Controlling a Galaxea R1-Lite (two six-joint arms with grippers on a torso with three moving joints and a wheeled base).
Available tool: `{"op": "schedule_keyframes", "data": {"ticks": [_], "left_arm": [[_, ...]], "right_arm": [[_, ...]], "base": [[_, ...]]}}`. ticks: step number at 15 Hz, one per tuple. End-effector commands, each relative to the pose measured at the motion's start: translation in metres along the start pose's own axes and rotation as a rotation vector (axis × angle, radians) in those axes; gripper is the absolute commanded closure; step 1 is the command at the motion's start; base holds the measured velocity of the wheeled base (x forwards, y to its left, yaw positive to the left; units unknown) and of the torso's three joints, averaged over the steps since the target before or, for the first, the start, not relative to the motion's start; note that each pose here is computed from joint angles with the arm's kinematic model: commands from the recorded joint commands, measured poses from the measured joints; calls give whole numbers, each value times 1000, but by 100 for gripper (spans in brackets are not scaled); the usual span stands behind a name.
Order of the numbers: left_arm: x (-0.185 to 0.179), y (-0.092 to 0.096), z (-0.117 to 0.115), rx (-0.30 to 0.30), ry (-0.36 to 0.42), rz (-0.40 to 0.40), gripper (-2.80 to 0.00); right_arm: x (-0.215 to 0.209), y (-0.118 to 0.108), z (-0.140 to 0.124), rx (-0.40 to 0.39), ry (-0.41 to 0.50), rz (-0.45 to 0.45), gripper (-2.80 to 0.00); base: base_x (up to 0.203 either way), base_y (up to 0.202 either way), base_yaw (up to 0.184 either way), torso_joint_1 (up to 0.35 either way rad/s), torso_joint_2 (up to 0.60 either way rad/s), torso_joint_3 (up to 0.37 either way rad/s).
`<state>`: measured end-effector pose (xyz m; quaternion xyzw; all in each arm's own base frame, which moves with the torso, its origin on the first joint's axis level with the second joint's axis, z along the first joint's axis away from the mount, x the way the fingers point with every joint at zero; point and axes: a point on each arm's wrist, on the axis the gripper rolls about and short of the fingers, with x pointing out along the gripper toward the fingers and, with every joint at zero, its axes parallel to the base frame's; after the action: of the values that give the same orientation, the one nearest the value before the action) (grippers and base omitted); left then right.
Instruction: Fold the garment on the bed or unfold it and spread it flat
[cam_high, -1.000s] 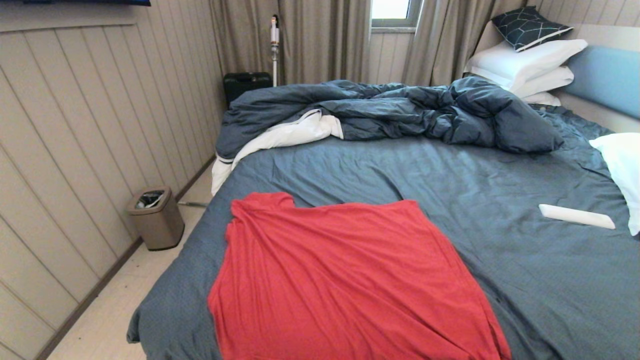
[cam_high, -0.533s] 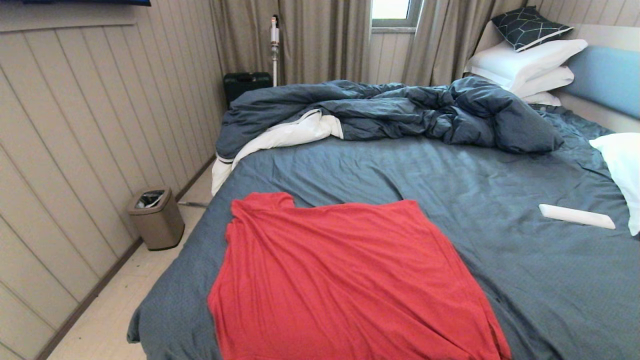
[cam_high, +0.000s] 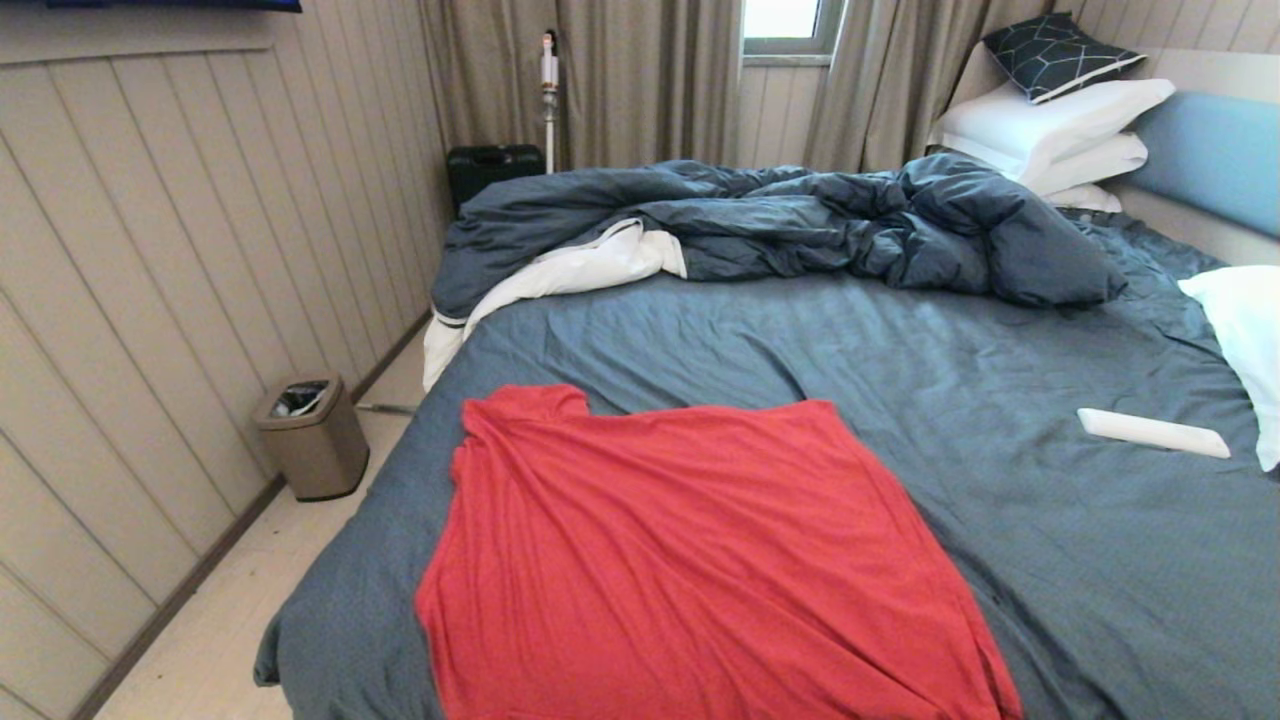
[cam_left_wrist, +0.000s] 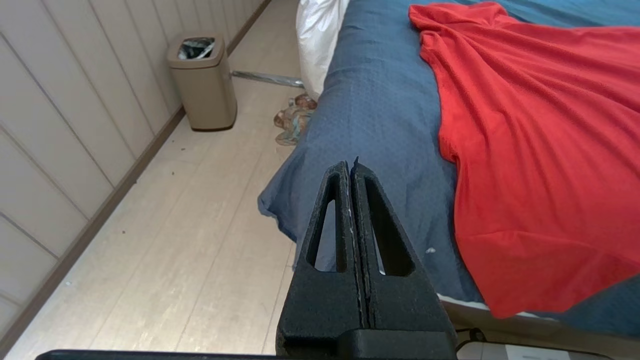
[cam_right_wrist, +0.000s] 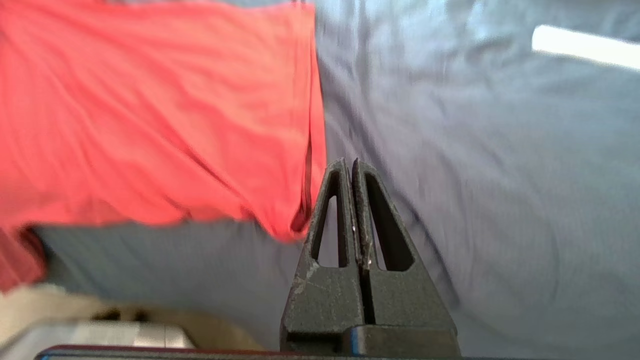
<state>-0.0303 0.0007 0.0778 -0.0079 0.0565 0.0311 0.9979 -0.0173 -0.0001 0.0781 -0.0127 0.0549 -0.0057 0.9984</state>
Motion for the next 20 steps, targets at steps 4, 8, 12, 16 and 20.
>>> {"op": "schedule_keyframes", "data": {"ticks": [4,8,12,16,20], "left_arm": [[4,0,5,0,-125,-7,0],[6,-2,8,15,-211,-58,0],[6,-2,7,6,-199,-62,0],[6,-2,7,36,-197,-55,0],[6,-2,8,39,-203,-57,0]], "right_arm": [[-5,0,-3,13,-105,5,0],[-5,0,-2,-28,-115,23,0],[-5,0,-3,14,-108,20,0],[-5,0,-3,8,-110,21,0],[-5,0,-3,18,-107,13,0]], "base": [[0,0,0,0,0,0],[0,0,0,0,0,0],[0,0,0,0,0,0],[0,0,0,0,0,0],[0,0,0,0,0,0]]}}
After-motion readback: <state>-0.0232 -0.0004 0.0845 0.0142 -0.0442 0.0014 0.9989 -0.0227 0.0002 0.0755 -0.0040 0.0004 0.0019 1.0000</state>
